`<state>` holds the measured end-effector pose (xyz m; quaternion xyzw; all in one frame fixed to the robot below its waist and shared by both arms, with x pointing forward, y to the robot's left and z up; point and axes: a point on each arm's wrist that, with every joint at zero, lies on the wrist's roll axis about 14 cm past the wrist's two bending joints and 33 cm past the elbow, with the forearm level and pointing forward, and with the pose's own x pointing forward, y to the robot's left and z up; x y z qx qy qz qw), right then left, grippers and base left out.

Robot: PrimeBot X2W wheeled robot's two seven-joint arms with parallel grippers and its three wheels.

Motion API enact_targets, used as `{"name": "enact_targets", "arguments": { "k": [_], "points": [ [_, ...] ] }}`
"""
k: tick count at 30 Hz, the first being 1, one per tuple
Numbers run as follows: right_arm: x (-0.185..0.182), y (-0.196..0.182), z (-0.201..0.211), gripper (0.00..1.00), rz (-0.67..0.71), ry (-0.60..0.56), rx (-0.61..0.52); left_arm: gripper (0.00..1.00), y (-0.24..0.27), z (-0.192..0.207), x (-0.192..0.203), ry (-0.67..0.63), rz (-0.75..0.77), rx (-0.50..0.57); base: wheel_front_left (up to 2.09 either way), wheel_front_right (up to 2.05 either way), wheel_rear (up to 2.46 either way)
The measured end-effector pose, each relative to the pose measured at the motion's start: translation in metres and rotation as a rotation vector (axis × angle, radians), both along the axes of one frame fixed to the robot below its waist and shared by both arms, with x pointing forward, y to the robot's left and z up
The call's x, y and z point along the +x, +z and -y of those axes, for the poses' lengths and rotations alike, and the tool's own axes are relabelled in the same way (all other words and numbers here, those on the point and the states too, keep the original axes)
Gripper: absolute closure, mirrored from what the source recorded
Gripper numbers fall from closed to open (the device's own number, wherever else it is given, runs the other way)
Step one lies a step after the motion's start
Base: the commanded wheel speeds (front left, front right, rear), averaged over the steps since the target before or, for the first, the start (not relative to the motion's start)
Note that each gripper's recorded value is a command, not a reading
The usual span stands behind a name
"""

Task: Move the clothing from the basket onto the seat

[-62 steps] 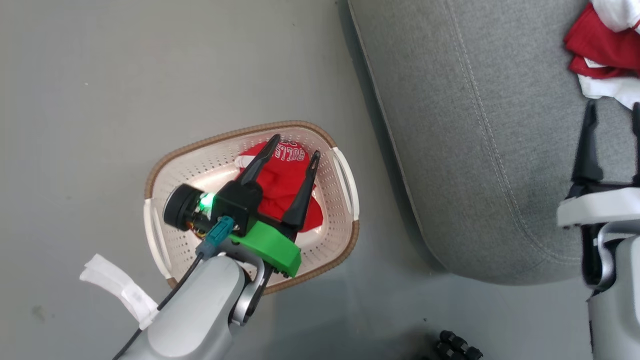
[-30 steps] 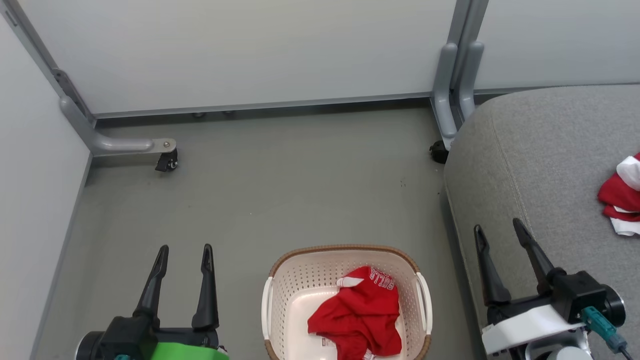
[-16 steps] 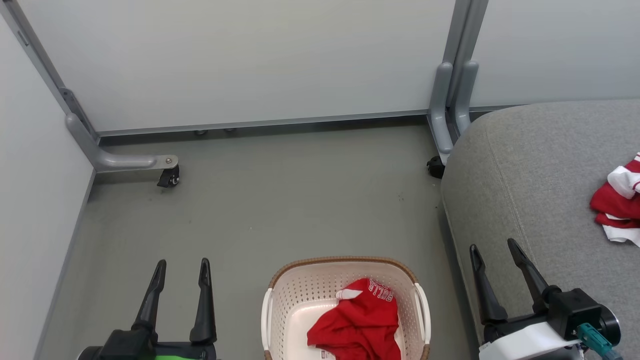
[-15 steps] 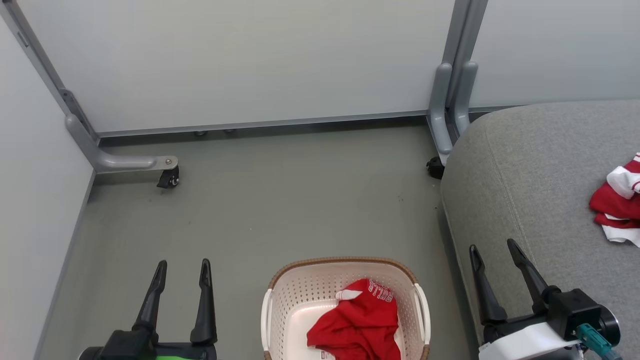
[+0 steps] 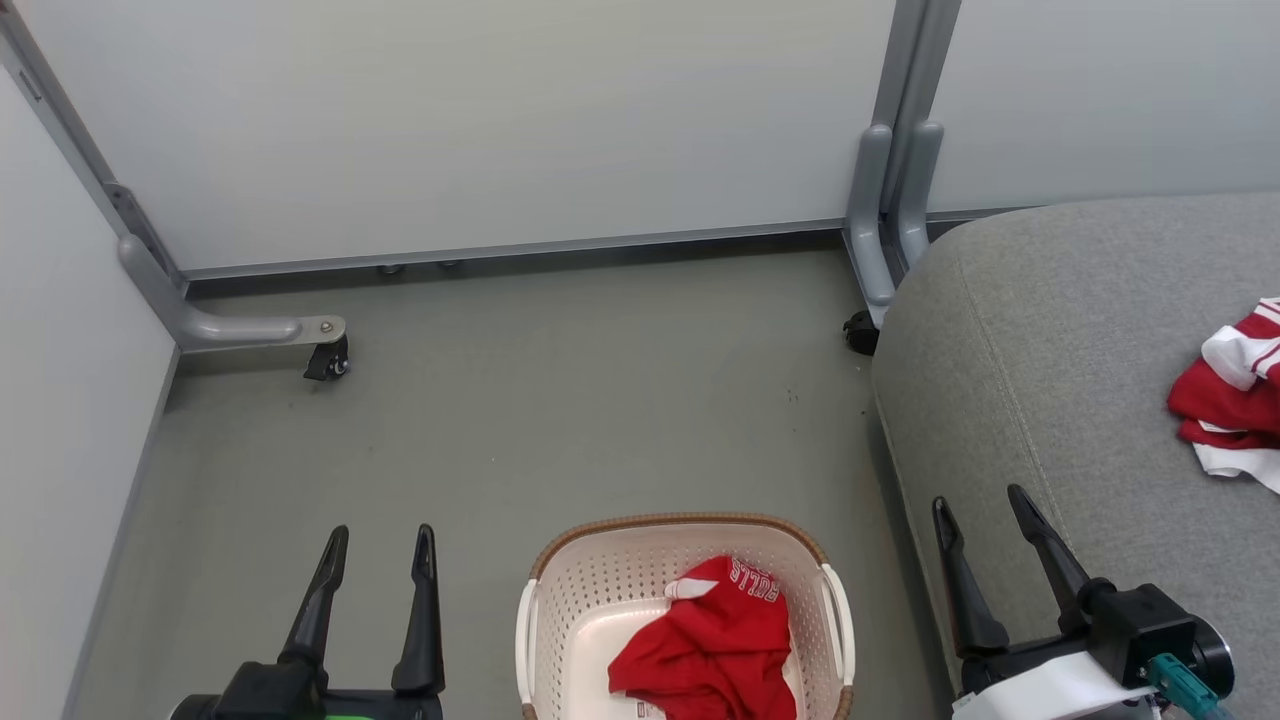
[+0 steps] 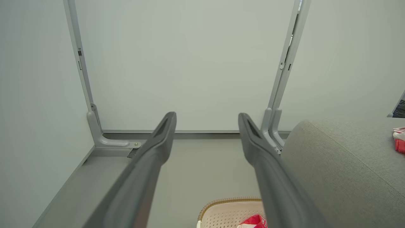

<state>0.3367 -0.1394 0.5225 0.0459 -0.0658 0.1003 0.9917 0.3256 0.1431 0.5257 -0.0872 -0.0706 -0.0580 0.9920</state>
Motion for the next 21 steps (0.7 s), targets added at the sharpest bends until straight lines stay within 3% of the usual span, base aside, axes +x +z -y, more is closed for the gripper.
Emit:
{"name": "enact_targets", "arguments": {
  "k": [21],
  "points": [
    [0.000, 0.000, 0.035, 0.00, -0.003, -0.103, -0.014, 0.00, -0.018, 0.037, 0.018, -0.126, -0.059, -0.001, 0.00, 0.00, 0.00]
  ]
}}
